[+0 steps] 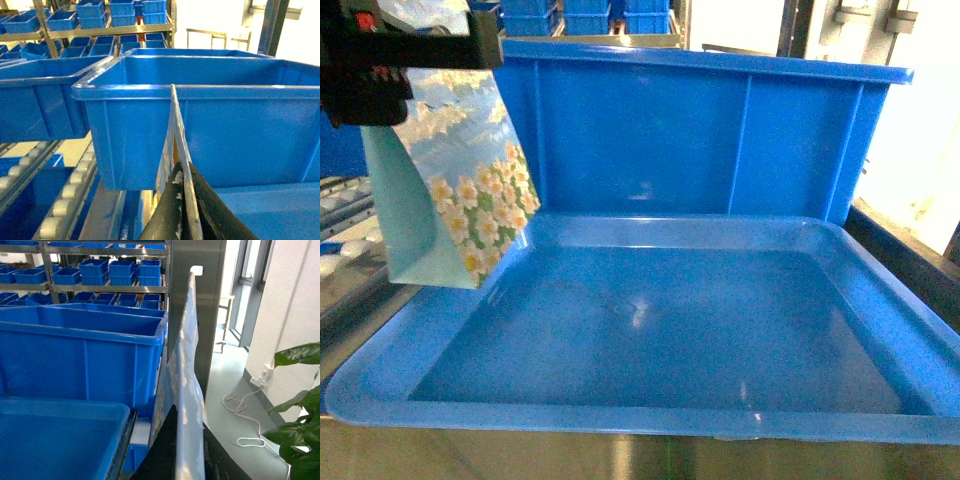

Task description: Move flower gift bag to table near conveyor

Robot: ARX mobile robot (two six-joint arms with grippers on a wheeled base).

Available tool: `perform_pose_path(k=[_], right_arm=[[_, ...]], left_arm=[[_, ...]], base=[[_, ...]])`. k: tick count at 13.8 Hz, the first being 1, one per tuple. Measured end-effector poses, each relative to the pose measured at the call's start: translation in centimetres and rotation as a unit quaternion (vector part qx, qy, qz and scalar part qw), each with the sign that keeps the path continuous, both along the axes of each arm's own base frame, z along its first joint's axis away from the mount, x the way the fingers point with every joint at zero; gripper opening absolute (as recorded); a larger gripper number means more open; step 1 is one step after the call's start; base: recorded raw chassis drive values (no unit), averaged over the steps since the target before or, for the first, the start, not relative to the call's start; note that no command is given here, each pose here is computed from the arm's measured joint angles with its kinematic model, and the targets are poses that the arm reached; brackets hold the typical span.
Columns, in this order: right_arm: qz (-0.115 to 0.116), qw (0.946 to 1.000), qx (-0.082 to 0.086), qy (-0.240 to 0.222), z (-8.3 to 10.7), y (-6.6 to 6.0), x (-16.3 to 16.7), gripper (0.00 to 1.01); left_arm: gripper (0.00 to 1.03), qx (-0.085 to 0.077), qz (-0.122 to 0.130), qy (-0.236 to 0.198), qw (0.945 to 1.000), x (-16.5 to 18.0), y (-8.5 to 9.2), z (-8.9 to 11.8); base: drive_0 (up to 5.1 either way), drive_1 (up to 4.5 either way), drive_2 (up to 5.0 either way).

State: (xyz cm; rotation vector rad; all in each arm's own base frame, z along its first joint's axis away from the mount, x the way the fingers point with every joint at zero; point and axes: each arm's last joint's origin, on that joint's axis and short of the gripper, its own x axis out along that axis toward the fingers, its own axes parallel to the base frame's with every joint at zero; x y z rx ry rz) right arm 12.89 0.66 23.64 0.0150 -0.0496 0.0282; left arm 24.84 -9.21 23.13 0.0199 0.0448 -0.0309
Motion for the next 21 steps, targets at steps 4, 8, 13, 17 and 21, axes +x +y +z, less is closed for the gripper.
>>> perform_pose_path(k=[4,8,13,17,21], right_arm=[[0.0,1.0,0.0,0.0,0.0,0.0,0.0,0.02],[0.0,1.0,-0.001,0.0,0.0,0.0,0.0,0.02],[0.0,1.0,-0.001,0.0,0.0,0.0,0.0,0.02],[-0.001,1.0,-0.001,-0.001,0.0,0.0,0.0,0.02],[0.0,1.0,-0.002,0.0,0.0,0.0,0.0,0.02]], left_arm=[[0.02,-0.005,0.028,-0.027,0.9992,-1.4,1.8,1.1],[0.02,0.005,0.066,-0.082,0.9945,-5.1,5.6,2.4],[0.02,0.035,0.091,-0.1,0.9902,-12.4,7.3,3.1],[0.02,0.046,0.091,-0.093,0.9905,-12.4,7.3,2.7],[0.02,0.047,0.091,-0.094,0.9903,-12.5,7.3,2.7]], base=[[0.0,0.0,0.0],[0.0,0.0,0.0],[-0.7,0.58,0.2],[-4.9,2.55,2.6],[-4.7,1.0,3.8]])
